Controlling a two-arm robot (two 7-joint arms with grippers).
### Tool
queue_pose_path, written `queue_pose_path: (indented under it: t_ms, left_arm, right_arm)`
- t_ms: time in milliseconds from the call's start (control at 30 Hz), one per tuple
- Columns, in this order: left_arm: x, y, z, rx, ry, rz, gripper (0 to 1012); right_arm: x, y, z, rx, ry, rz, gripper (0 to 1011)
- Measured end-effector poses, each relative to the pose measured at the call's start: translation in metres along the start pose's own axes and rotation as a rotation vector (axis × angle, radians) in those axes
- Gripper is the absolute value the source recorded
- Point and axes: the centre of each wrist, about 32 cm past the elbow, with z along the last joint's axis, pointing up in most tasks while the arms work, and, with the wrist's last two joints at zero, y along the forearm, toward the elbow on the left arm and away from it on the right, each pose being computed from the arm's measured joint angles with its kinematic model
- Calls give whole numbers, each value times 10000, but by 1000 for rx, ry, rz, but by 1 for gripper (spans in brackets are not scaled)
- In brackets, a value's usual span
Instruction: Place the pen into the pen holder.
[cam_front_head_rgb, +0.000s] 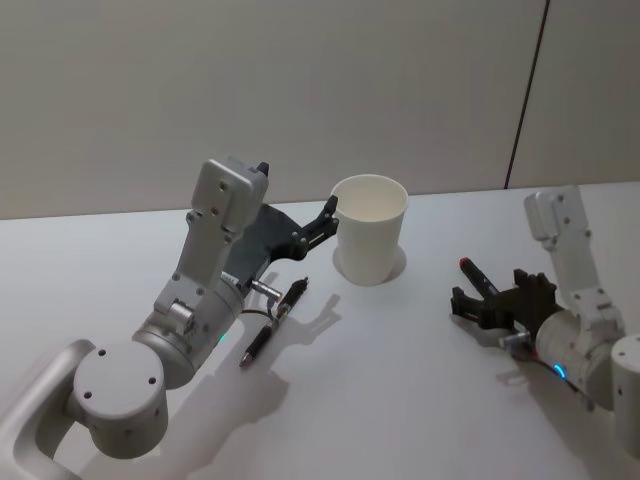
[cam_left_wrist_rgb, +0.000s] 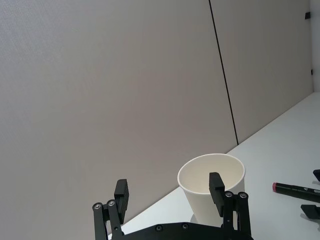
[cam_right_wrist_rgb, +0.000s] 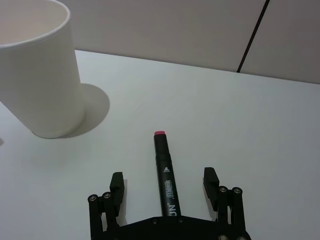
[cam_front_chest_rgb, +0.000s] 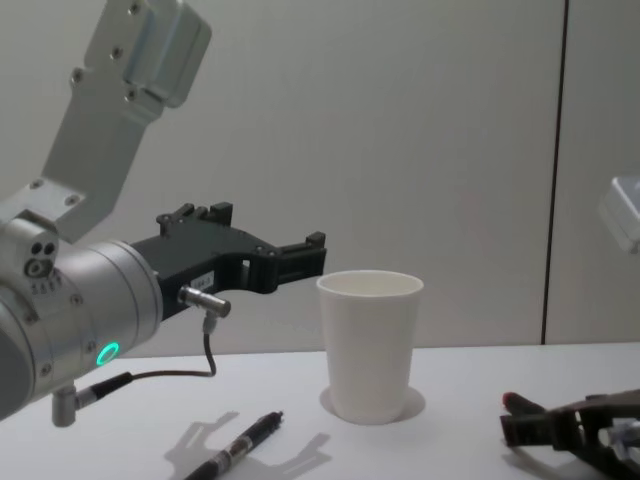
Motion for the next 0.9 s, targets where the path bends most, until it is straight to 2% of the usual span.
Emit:
queue_pose_path:
  t_ms: [800,900]
  left_arm:
    - [0,0,0,0,0,0,1001]
    - [0,0,0,0,0,0,1001]
  right_arm:
    - [-85,27,-26,-13,-9,9,1002]
    - [-92,28,-28,-14,-9,11,964]
